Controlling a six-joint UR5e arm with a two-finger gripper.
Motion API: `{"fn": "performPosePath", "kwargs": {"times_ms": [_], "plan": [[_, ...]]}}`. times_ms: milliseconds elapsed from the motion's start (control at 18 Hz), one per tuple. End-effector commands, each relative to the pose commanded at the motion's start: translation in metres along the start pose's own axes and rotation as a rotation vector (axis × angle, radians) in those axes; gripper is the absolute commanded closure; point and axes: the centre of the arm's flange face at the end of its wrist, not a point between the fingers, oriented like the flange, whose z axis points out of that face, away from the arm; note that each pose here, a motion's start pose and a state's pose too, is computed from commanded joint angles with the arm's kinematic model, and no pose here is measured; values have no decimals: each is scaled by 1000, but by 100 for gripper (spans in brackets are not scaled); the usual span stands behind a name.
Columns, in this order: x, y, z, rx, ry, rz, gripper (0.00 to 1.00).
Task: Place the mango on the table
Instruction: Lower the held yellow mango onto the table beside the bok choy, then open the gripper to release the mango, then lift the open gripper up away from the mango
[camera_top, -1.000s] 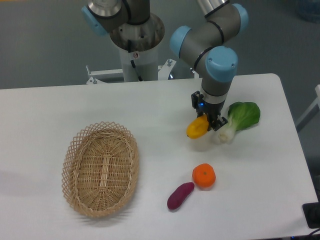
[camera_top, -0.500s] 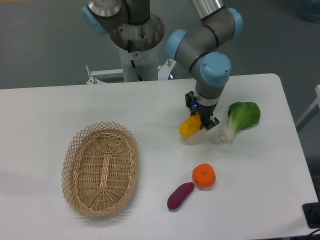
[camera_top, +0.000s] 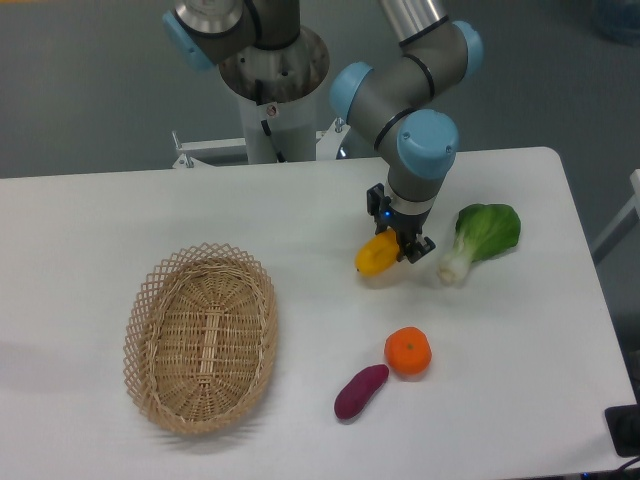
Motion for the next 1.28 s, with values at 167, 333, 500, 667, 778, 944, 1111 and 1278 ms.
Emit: {"fn": "performPosePath", "kwargs": {"times_ms": [167,333,500,667,778,944,1111,1278], "plan": [[-1,-1,-1,-1,-12,2,6],[-2,-1,-3,0,-17,0,1],[-6,-1,-13,-1,-47,-3,0],[-19,0,-38,5,-103,-43,0],[-31,1,-57,3,-137,-66,0],[-39,0,-77,3,-173,-73,0],[-46,-1,-101,7,-181,-87,0],[-60,3,-135,58,-189,-129,0]]}}
